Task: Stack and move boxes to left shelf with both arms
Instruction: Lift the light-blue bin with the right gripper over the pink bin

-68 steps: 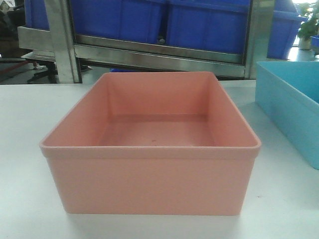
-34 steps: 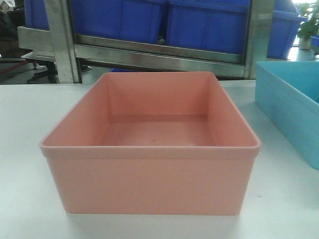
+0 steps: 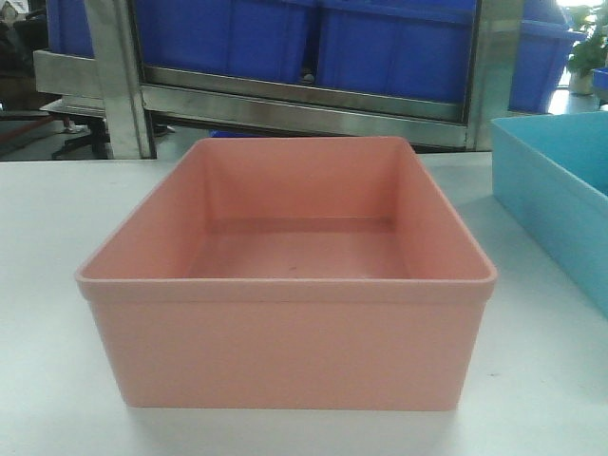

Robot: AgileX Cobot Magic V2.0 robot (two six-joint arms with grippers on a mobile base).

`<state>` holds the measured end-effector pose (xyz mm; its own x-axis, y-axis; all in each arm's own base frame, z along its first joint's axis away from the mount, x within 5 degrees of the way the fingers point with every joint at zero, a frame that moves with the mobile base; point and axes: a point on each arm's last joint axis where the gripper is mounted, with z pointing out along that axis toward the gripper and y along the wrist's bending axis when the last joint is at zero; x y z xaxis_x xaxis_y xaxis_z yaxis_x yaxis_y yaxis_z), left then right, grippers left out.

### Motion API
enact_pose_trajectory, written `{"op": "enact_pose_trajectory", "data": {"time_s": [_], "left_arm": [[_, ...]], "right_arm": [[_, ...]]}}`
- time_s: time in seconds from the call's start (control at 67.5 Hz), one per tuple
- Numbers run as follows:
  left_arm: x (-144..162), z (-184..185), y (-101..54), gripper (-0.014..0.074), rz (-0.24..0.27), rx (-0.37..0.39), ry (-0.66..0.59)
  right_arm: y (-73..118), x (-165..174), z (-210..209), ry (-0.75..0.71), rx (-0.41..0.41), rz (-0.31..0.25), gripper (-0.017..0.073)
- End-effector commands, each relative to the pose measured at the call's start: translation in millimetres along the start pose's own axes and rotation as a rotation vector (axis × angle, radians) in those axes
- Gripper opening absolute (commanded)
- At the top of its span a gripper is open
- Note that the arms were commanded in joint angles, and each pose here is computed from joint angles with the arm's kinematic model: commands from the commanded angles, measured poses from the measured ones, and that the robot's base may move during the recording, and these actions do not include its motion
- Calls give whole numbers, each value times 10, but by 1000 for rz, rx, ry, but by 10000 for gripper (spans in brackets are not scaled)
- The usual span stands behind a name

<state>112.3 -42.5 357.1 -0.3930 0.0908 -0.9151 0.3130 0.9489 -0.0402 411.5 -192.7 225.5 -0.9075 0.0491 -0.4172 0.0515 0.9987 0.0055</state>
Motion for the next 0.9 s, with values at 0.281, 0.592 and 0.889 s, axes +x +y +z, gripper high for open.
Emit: {"op": "enact_pose_trajectory", "data": {"time_s": [0.281,0.592,0.889], "left_arm": [[-140,-41,-26,-7,0,24,-91],[-140,-41,-26,-7,0,24,-91],[-151,-42,-29,-7,0,26,-103]], "right_arm": [[439,-260,-1589,-368,-77,105,57],[1211,-118,-2348,-416,-222,164,57],[2152,-55,-2399,-269,-434,273,57]]}}
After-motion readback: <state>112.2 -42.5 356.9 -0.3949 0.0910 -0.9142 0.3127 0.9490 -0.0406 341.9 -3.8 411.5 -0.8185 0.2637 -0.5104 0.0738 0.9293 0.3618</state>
